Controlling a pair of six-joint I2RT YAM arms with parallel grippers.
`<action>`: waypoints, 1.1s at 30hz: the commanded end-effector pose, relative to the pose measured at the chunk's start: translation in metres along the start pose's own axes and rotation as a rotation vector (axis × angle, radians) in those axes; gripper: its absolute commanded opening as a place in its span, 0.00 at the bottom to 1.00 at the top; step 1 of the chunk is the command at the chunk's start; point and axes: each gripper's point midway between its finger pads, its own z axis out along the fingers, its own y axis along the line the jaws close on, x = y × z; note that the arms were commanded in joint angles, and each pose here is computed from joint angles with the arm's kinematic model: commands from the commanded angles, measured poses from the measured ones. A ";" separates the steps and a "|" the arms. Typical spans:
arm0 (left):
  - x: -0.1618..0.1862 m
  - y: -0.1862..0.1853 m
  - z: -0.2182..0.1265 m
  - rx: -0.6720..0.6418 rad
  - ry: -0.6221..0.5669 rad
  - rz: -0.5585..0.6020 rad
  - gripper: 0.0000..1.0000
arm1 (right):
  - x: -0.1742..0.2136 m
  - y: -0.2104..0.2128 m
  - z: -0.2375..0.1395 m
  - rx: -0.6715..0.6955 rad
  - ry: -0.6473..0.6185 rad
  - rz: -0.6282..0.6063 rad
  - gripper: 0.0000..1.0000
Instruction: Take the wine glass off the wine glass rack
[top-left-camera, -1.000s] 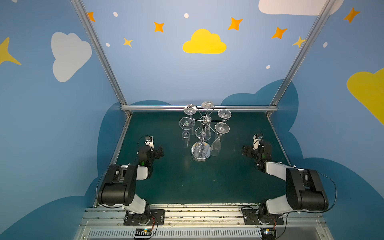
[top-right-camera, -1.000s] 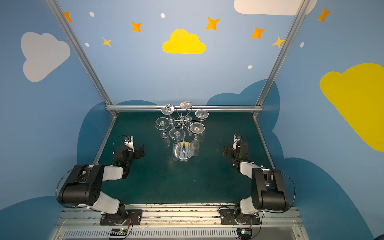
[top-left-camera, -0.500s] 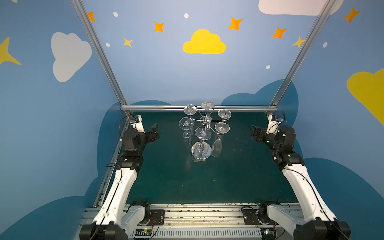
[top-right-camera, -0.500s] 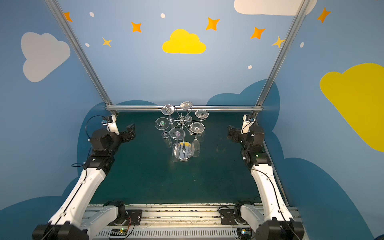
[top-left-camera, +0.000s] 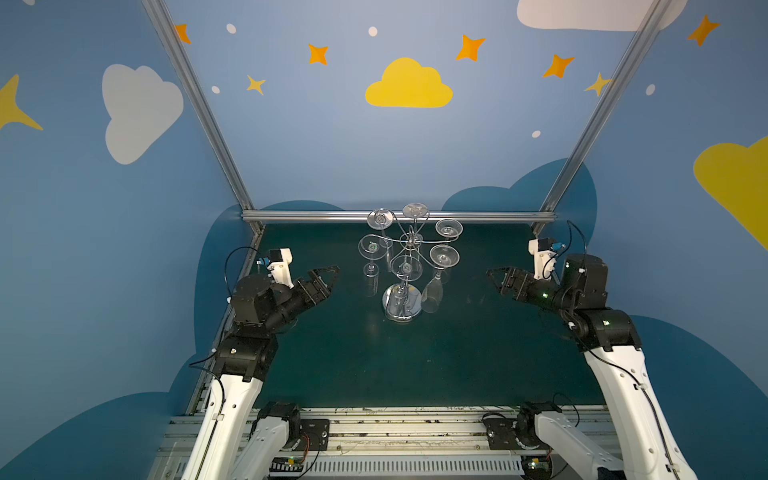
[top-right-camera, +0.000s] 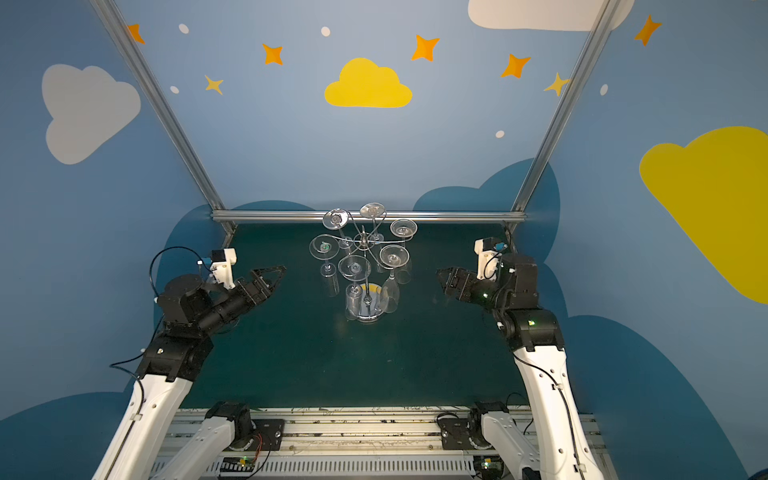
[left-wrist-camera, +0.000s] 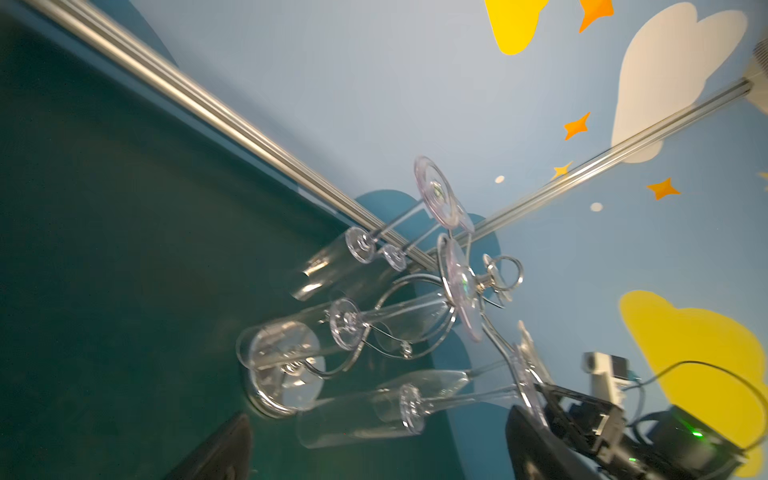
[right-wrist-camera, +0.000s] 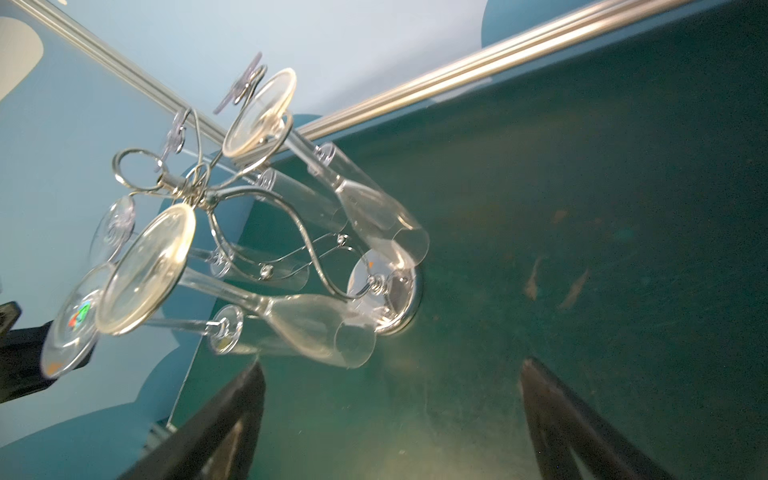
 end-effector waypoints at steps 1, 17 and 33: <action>0.007 -0.025 0.003 0.102 0.050 -0.096 0.94 | 0.012 0.016 -0.009 -0.052 0.018 0.029 0.94; 0.017 -0.052 0.063 0.159 0.203 -0.140 0.69 | 0.035 0.028 0.006 -0.065 0.113 0.016 0.94; 0.003 -0.042 0.083 0.132 0.147 -0.217 0.44 | 0.046 0.014 0.004 0.001 0.097 0.033 0.94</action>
